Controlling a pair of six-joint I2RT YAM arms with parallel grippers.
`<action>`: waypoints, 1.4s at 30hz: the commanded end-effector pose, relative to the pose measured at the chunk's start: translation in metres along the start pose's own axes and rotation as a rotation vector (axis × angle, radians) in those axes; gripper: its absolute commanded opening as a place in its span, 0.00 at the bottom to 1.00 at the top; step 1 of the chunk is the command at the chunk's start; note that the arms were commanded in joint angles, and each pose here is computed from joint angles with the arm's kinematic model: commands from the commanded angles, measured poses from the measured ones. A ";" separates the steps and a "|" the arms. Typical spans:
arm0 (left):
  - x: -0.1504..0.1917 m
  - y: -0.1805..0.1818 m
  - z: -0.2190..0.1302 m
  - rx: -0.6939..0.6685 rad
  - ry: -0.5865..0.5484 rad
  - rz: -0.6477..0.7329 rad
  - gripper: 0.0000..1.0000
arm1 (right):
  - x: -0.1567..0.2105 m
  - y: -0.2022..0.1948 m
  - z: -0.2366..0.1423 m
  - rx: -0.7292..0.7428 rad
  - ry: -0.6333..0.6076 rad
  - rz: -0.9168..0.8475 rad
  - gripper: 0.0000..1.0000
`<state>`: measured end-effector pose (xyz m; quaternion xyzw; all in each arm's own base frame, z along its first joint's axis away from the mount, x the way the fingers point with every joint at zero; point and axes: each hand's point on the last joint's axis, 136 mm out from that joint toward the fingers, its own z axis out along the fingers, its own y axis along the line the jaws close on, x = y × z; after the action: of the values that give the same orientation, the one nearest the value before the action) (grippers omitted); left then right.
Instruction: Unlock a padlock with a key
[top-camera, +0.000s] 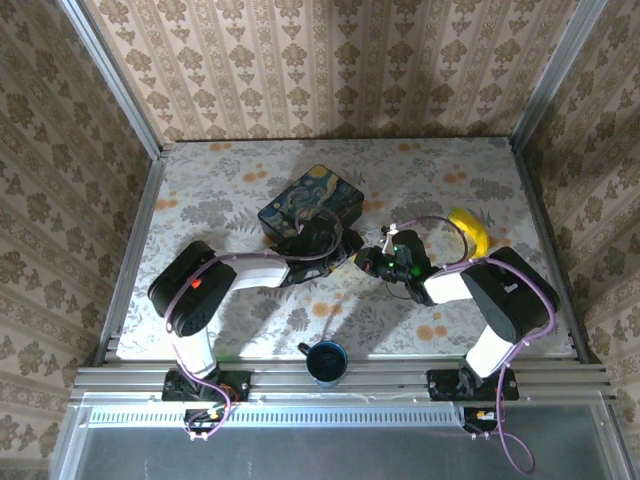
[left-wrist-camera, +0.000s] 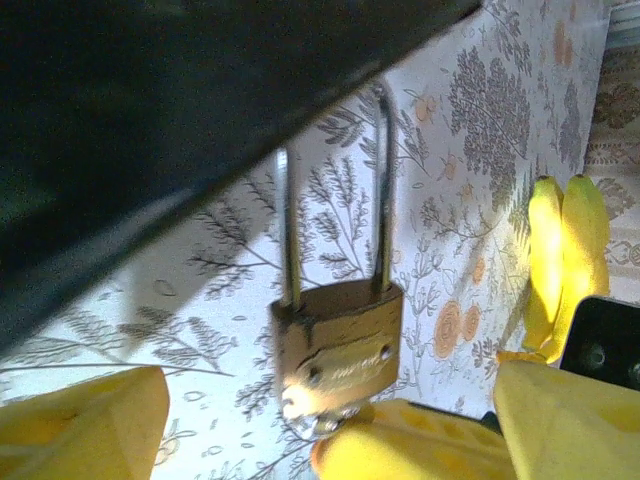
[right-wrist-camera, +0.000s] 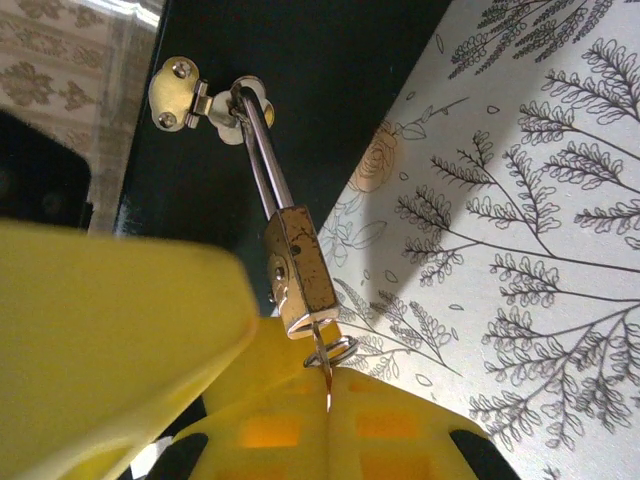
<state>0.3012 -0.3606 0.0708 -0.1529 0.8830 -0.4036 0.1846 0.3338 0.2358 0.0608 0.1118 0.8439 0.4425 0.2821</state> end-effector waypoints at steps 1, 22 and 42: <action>-0.022 -0.014 -0.015 0.061 -0.117 0.082 0.97 | -0.017 0.020 0.005 -0.083 -0.048 0.009 0.00; -0.041 -0.012 0.008 0.224 -0.214 0.036 0.62 | -0.026 0.036 0.011 -0.138 -0.057 0.025 0.00; -0.048 -0.010 0.002 0.251 -0.258 0.069 0.00 | -0.032 0.032 0.014 -0.089 -0.074 0.005 0.17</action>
<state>0.3454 -0.3536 0.0780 -0.1611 0.8031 -0.4819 0.3112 0.3558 0.2495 0.0713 0.1292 0.8212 0.4767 0.2858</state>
